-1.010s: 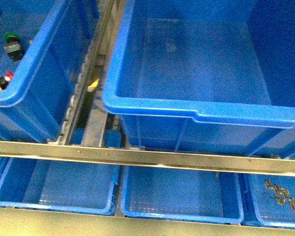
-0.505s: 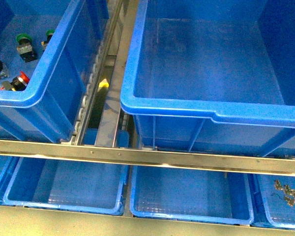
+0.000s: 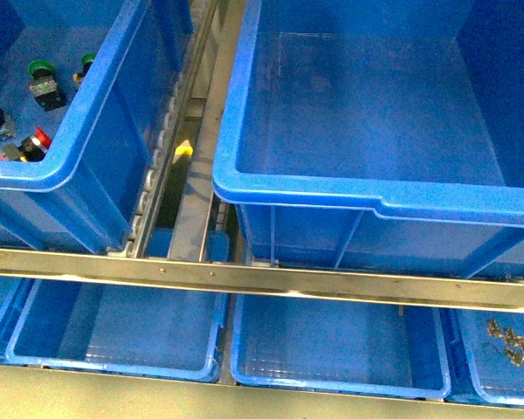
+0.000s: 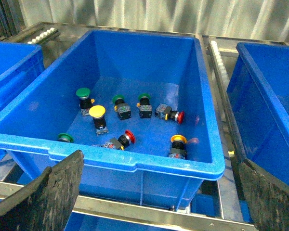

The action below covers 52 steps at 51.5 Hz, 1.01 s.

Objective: Pick red and yellow buttons and place in box

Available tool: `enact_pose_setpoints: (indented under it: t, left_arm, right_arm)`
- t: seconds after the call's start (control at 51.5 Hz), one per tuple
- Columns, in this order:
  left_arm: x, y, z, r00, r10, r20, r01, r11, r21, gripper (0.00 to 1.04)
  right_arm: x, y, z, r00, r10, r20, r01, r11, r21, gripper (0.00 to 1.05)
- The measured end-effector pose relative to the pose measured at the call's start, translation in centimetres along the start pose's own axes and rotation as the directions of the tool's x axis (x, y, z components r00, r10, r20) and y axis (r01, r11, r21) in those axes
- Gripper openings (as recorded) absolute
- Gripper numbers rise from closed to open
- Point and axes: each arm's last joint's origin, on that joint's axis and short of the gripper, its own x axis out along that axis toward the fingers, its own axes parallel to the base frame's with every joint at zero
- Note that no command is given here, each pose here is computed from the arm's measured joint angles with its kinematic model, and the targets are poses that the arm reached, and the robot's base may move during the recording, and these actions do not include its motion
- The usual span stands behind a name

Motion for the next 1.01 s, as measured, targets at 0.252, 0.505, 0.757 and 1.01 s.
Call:
enact_pose_setpoints:
  t: [0.252, 0.505, 0.757, 1.01]
  left_arm:
    - [0.00, 0.00, 0.00, 1.000, 0.000, 0.000, 0.000, 1.000, 0.000, 0.97]
    - [0.00, 0.00, 0.00, 1.000, 0.000, 0.000, 0.000, 1.000, 0.000, 0.97]
    - [0.00, 0.00, 0.00, 1.000, 0.000, 0.000, 0.000, 1.000, 0.000, 0.97]
    - [0.00, 0.00, 0.00, 1.000, 0.000, 0.000, 0.000, 1.000, 0.000, 0.97]
  right_arm:
    - [0.00, 0.00, 0.00, 1.000, 0.000, 0.000, 0.000, 1.000, 0.000, 0.98]
    - [0.00, 0.00, 0.00, 1.000, 0.000, 0.000, 0.000, 1.000, 0.000, 0.98]
    - [0.00, 0.00, 0.00, 1.000, 0.000, 0.000, 0.000, 1.000, 0.000, 0.98]
    - [0.00, 0.00, 0.00, 1.000, 0.000, 0.000, 0.000, 1.000, 0.000, 0.98]
